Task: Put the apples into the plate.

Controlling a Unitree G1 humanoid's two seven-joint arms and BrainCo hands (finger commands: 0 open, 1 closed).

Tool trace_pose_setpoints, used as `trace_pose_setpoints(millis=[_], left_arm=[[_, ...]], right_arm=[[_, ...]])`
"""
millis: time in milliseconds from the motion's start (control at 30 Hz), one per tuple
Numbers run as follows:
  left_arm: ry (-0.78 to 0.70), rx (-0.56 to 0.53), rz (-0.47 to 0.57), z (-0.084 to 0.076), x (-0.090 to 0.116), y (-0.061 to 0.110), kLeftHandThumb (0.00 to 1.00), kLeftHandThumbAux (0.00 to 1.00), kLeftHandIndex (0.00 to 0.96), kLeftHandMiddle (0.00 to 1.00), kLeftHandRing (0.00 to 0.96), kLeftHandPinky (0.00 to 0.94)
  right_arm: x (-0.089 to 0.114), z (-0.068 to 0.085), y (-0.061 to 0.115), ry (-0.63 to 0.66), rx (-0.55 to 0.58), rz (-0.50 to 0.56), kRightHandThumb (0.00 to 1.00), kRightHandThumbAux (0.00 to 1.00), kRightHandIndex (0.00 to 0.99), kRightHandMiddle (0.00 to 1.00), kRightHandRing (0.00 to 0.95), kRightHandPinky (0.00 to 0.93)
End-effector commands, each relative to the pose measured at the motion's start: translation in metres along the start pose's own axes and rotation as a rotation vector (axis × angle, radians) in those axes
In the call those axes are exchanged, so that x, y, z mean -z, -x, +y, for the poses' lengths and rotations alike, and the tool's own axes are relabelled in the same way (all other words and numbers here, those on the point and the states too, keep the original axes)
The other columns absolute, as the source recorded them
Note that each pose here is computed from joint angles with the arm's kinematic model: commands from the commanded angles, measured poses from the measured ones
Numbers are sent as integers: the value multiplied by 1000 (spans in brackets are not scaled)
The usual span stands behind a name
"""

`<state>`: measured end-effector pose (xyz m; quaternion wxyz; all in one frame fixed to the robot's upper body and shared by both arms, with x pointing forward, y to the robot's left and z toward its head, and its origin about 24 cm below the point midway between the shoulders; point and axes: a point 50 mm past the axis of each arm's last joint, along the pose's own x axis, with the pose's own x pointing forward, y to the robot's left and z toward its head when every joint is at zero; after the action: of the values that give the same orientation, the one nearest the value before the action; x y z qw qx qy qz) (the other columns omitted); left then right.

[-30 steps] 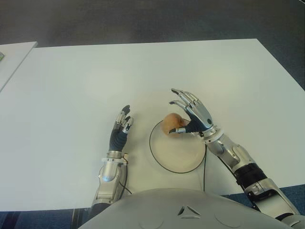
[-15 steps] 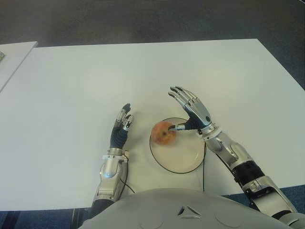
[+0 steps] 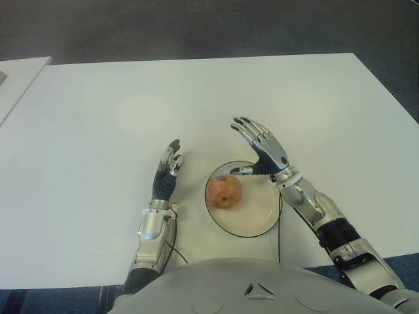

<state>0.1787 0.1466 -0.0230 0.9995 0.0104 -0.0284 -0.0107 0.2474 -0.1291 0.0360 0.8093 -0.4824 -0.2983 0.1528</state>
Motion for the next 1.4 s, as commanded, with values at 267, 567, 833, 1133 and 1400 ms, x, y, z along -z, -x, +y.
trace_pose_setpoints(millis=[267,567,833,1133,1400], left_arm=[[-4,-12,63,4,11,7,0,306,0,0,0,0],[3,-2,56,5,11,7,0,312,0,0,0,0],[-13,2,44,6,10,9,0,306,0,0,0,0],[-15,-6,50,8,10,13,0,306,0,0,0,0],[-21,-11,54,12,11,16,0,312,0,0,0,0]], right_arm=[[2,1,-3,-15,7,22,200,210,0,0,0,0],[8,-24,5,-107,33,52,107,218,0,0,0,0],[53,-40,10,-635,150,301,49,228,0,0,0,0],[74,-43,51,-1059,310,554,7,269,0,0,0,0],[79,-35,74,-1170,357,679,0,255,0,0,0,0]])
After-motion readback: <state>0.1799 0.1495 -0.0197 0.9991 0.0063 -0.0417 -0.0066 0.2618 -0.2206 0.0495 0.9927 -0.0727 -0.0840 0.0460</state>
